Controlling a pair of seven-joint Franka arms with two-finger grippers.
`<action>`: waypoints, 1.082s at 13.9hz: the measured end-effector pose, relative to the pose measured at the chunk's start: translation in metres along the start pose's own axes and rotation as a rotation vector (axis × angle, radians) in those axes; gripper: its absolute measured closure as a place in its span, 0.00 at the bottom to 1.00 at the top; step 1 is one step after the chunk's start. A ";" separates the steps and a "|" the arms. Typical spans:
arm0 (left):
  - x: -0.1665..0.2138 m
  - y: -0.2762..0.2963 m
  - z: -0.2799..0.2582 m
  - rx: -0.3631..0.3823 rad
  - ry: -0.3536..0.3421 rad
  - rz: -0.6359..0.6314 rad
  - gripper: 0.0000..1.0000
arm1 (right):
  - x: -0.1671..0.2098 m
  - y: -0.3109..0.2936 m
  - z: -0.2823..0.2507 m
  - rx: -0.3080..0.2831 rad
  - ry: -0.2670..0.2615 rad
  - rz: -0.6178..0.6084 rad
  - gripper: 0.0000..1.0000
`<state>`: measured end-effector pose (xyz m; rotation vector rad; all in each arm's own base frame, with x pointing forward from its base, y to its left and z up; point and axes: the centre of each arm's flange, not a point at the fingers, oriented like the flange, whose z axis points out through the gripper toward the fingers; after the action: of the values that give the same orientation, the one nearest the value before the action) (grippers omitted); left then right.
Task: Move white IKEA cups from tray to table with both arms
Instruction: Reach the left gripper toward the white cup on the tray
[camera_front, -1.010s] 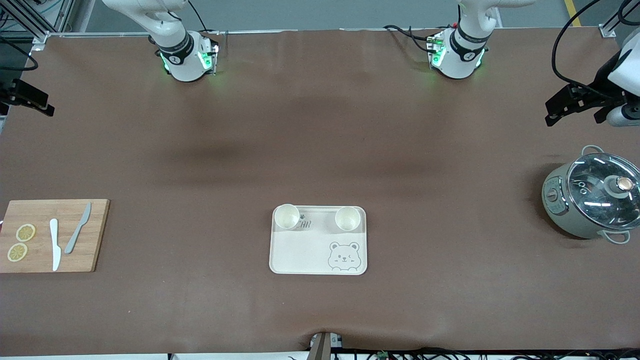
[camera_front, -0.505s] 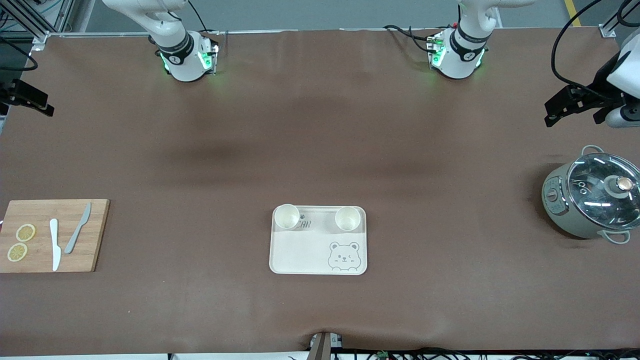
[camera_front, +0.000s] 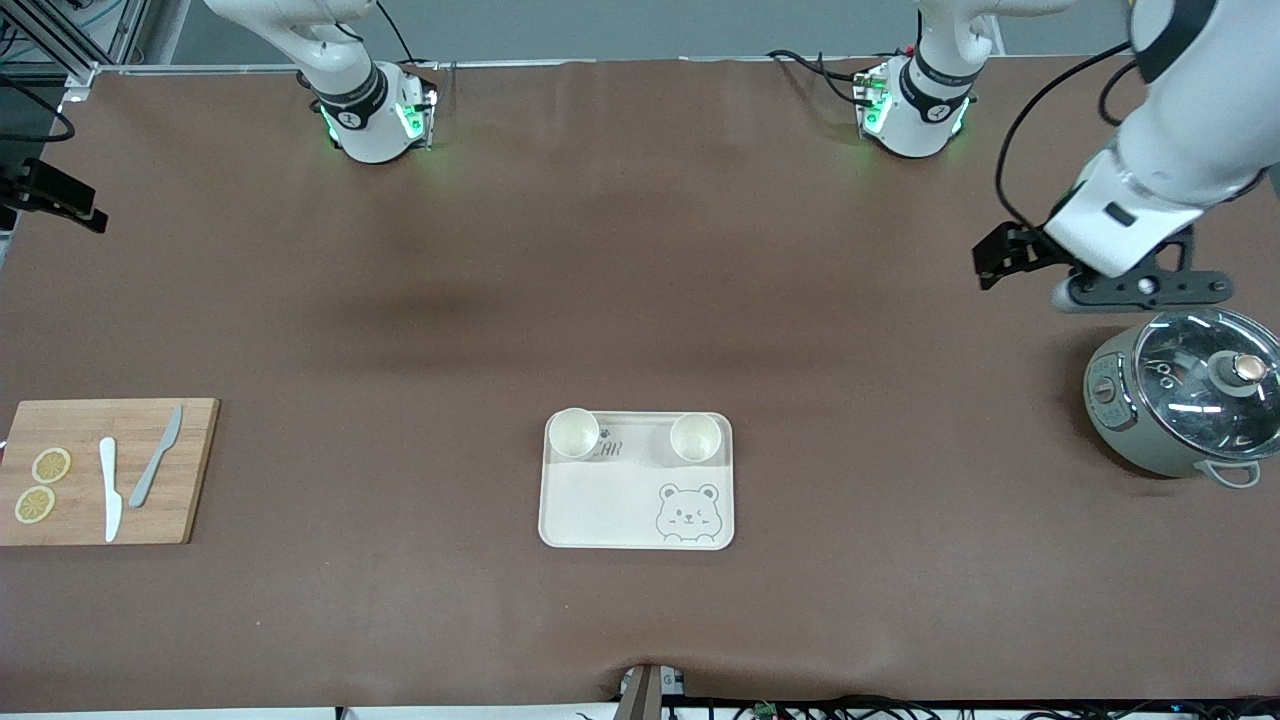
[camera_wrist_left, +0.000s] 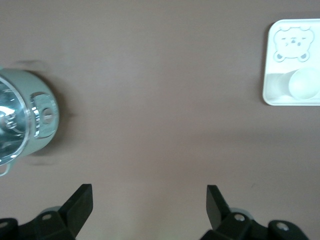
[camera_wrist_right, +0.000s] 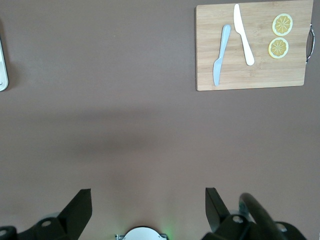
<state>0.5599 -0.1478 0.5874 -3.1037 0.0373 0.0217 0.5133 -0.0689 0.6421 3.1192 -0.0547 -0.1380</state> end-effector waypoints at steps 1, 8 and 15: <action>0.005 0.015 0.009 -0.009 0.013 -0.009 0.00 | 0.000 0.000 0.000 0.000 0.000 0.000 0.00; 0.035 0.129 0.107 -0.092 0.036 -0.058 0.00 | 0.001 0.002 0.001 0.000 -0.001 0.004 0.00; 0.047 0.210 0.227 -0.165 0.021 -0.109 0.11 | 0.024 0.008 0.019 -0.004 -0.027 0.015 0.00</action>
<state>0.5985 -0.3505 0.3520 -3.2654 -0.1410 -0.0115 0.5352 -0.0778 0.6211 3.1126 -0.0774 -0.1794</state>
